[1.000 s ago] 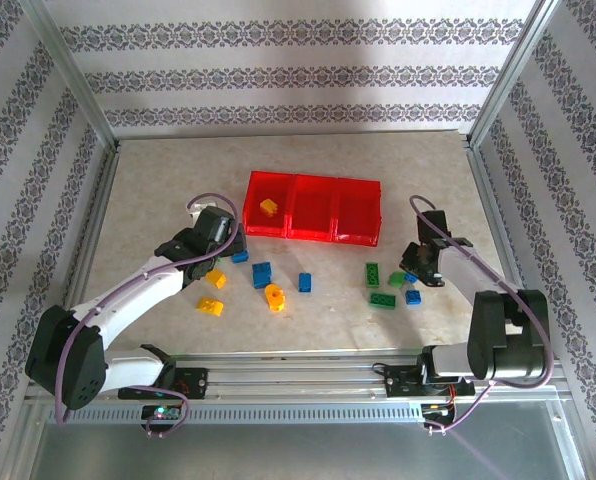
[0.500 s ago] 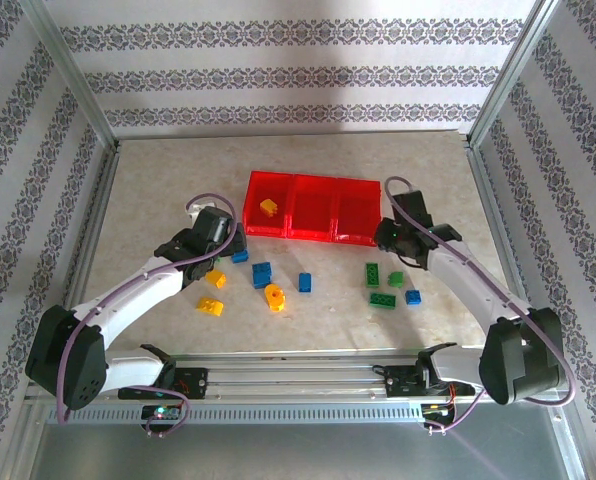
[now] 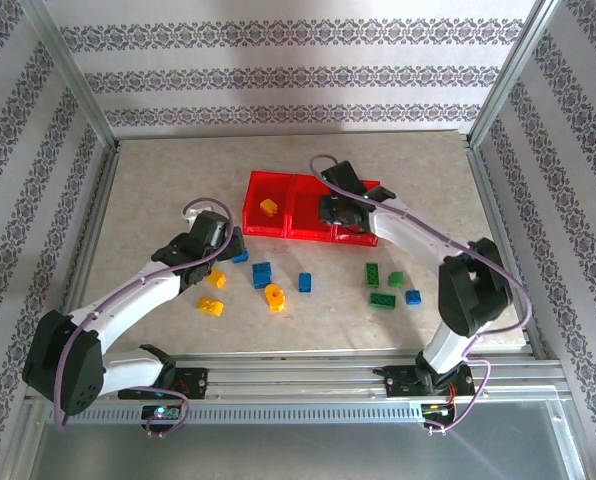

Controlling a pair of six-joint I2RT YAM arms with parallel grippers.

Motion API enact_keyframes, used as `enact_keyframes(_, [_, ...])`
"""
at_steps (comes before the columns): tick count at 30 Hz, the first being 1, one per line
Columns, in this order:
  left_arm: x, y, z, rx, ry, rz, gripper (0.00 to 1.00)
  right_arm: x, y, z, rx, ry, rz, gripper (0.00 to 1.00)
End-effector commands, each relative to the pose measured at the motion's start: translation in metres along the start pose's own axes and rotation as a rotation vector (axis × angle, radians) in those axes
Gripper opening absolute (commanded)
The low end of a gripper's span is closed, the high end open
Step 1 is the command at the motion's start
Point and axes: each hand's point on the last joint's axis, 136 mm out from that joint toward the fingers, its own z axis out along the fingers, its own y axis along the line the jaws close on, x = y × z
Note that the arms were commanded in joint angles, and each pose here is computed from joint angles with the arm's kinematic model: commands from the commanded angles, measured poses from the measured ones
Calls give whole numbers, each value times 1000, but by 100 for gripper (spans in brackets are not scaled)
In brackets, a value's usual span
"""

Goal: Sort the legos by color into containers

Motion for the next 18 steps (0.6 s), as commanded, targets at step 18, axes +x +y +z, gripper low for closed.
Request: enact_keyframes(18, [0,11,-5,6,-13,-60,100,-15,25,80,19,87,-83,28])
